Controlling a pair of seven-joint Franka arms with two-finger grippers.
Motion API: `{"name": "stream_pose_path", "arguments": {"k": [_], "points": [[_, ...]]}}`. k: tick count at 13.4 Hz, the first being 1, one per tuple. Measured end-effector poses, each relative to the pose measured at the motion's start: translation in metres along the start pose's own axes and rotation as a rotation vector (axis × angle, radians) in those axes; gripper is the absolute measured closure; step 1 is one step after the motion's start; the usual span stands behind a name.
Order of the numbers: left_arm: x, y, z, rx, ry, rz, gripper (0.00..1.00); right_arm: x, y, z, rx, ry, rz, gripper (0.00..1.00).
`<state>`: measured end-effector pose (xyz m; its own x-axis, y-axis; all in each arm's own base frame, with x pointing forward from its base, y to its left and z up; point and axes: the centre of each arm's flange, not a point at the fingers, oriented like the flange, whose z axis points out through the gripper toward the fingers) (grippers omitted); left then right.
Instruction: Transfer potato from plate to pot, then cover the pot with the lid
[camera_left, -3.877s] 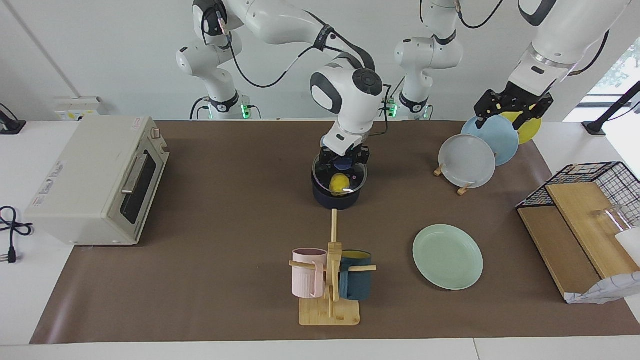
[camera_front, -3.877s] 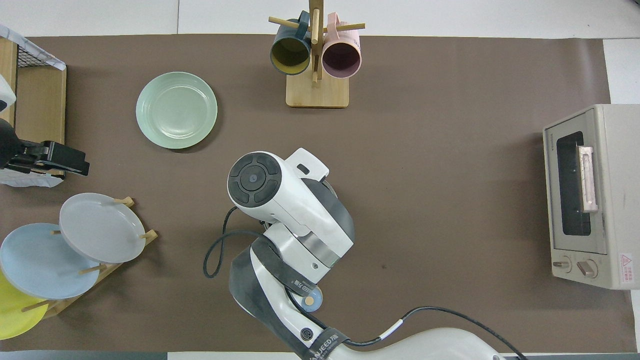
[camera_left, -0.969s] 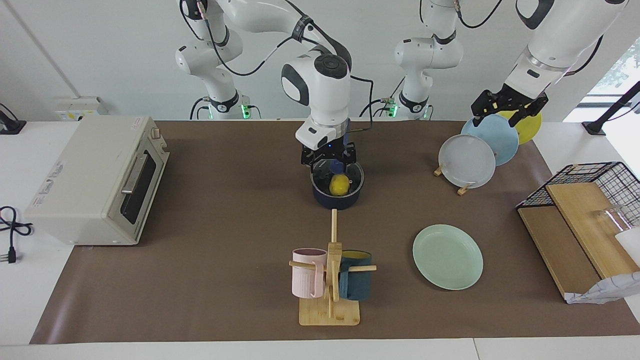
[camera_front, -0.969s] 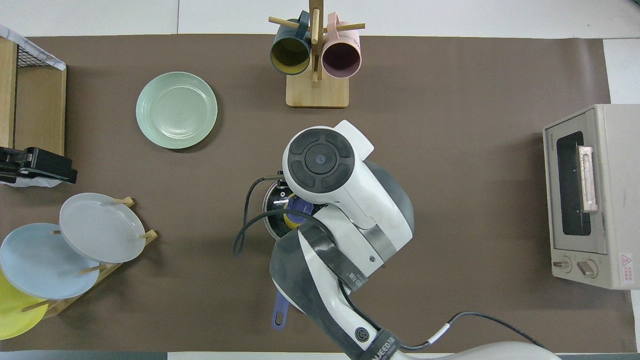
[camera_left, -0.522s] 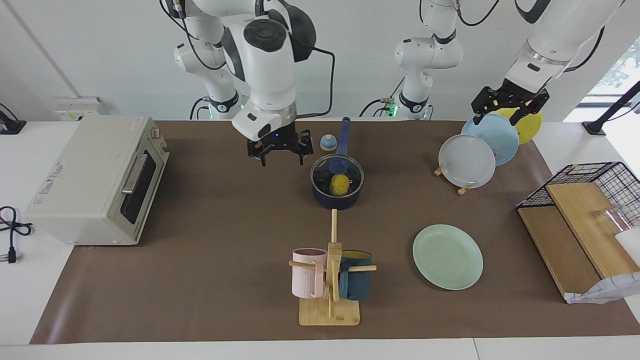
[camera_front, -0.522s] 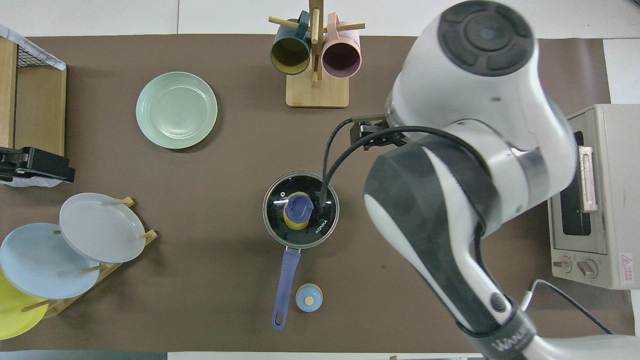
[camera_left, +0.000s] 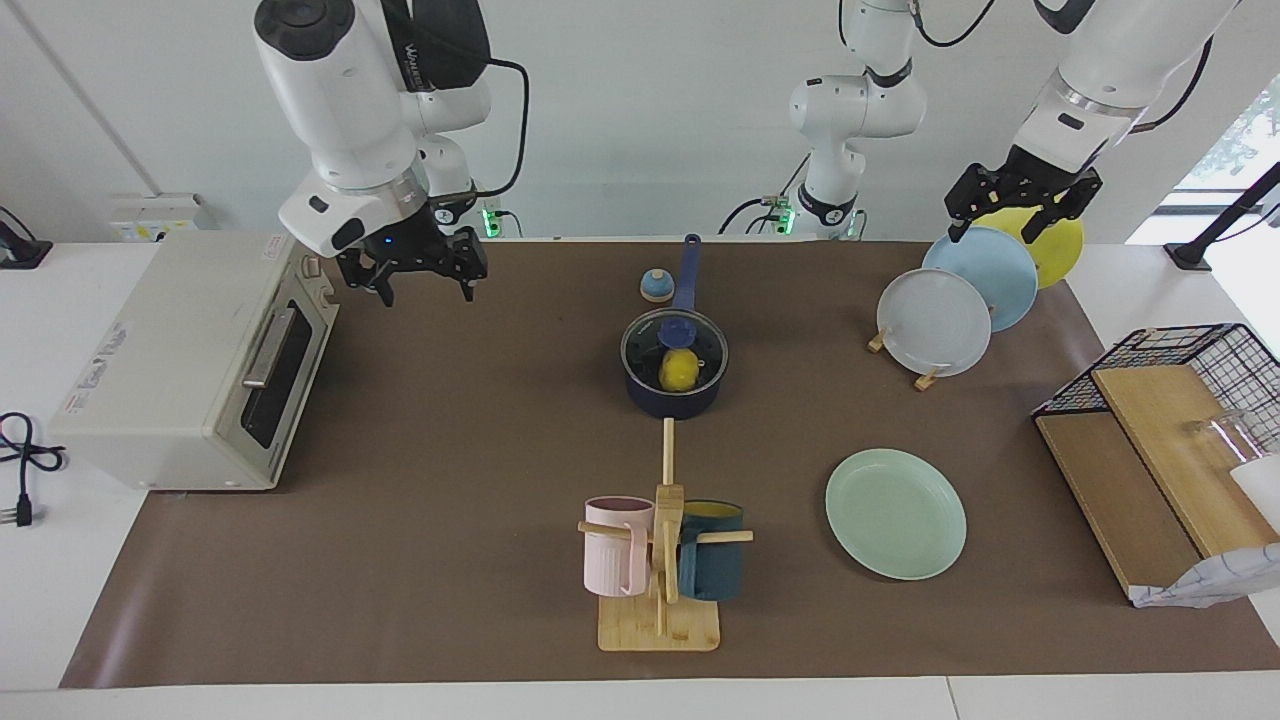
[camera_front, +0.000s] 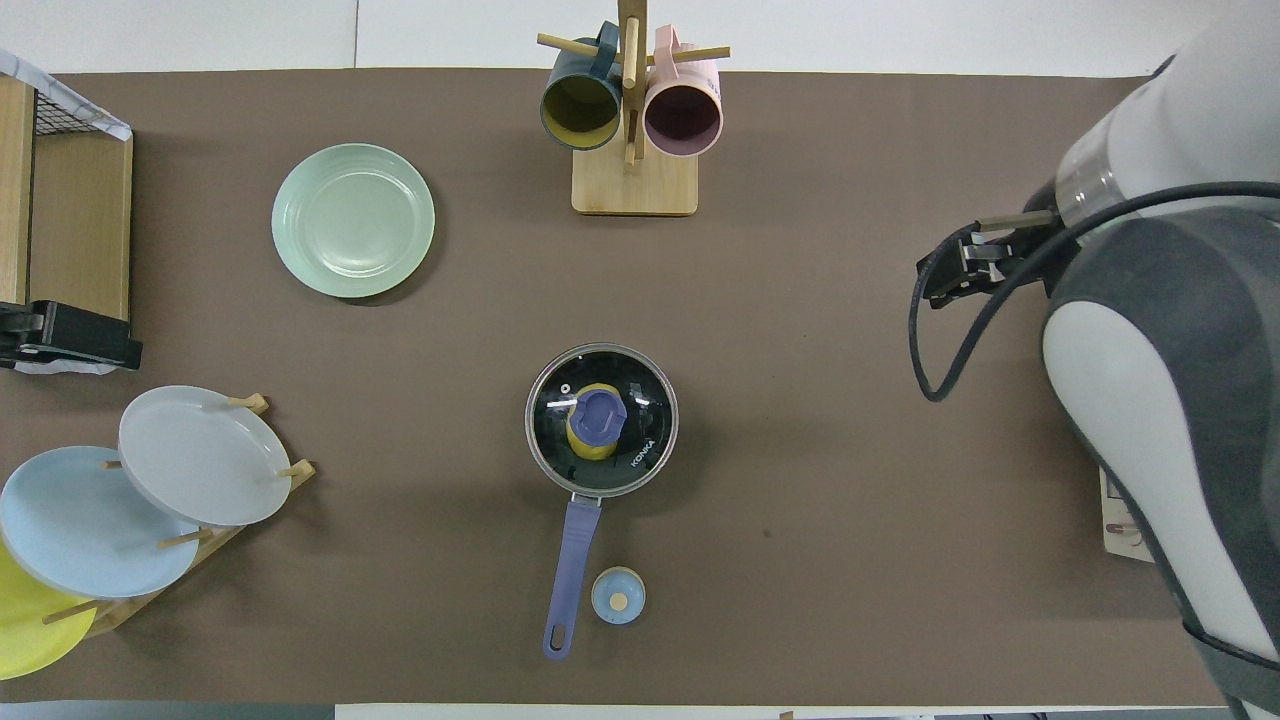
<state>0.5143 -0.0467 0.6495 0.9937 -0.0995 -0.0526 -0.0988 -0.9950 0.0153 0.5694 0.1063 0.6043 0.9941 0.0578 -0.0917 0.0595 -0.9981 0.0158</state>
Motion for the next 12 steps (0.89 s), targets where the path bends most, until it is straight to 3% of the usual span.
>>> {"name": "stream_pose_path", "arguments": {"k": [4,12], "points": [[0.000,0.004,0.001,0.001,-0.002,0.008,0.00,-0.026,0.048,0.012,-0.017,-0.042,-0.005,0.00],[0.000,0.005,0.000,0.001,0.000,0.010,0.00,-0.025,0.076,0.020,-0.010,-0.036,-0.011,0.00]]}}
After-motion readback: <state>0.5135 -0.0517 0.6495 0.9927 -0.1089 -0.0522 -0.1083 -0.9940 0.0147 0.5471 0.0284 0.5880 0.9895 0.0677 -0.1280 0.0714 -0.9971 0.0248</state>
